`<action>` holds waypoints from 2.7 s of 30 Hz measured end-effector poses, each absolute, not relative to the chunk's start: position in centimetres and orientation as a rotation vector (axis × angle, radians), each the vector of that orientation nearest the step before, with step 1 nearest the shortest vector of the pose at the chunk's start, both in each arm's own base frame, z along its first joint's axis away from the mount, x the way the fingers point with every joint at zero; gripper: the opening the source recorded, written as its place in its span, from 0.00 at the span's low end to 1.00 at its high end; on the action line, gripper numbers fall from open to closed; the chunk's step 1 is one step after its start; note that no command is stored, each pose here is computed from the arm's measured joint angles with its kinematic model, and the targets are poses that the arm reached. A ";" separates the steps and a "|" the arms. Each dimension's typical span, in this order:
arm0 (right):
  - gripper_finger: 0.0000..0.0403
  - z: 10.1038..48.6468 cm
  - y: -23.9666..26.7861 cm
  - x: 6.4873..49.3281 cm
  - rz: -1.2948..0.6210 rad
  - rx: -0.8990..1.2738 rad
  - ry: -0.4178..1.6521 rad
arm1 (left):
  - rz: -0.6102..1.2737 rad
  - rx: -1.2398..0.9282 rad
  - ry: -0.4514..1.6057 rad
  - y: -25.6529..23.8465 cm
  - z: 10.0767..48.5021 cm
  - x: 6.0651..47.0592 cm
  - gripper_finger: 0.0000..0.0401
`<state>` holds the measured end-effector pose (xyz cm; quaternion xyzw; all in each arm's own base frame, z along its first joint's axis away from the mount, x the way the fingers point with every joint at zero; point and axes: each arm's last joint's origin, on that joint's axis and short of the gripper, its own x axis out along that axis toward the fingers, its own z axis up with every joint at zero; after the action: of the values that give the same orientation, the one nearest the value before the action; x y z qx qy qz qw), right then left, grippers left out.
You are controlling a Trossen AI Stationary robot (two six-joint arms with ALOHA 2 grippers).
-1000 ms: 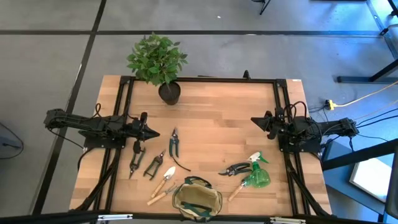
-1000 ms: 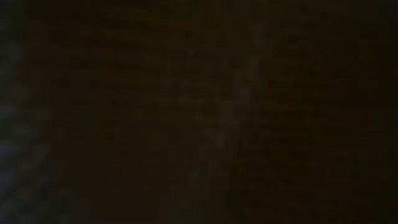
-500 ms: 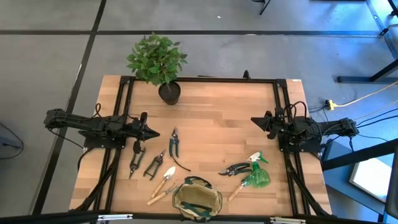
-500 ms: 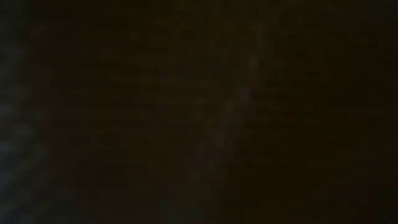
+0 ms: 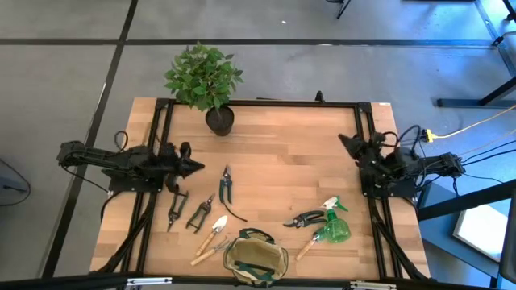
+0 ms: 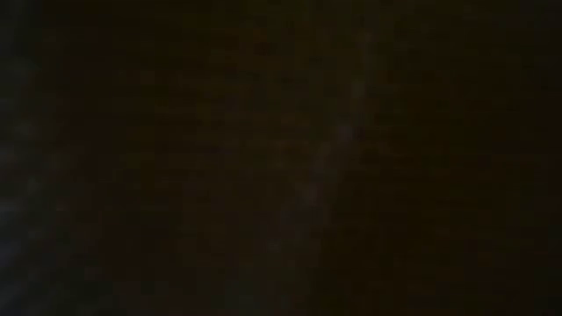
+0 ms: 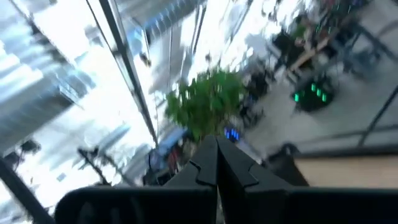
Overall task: Pick & Place Garden tools in Gardening bag
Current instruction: Put the right green fruit pruner into the brown gardening bag
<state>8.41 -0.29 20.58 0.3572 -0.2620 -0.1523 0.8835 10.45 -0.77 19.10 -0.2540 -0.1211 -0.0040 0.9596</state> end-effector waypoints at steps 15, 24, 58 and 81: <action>0.00 21.6 -0.4 7.9 -0.177 1.067 -0.709 | 0.050 -0.971 -0.797 0.4 24.7 8.1 0.02; 0.06 21.4 -0.3 8.0 -0.142 1.088 -0.676 | -0.083 -0.941 -0.805 0.1 28.0 7.9 0.01; 0.52 21.1 0.1 8.7 -0.037 1.249 -0.611 | 0.084 -0.801 0.966 -11.1 29.8 19.8 0.20; 0.52 20.4 0.4 9.2 0.039 1.291 -0.473 | 0.627 -0.678 1.360 -16.2 20.2 25.9 0.78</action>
<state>9.17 0.44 20.36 0.5958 -0.2182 0.0179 0.7727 25.92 -16.18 20.23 -0.3020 0.6060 0.2793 0.6808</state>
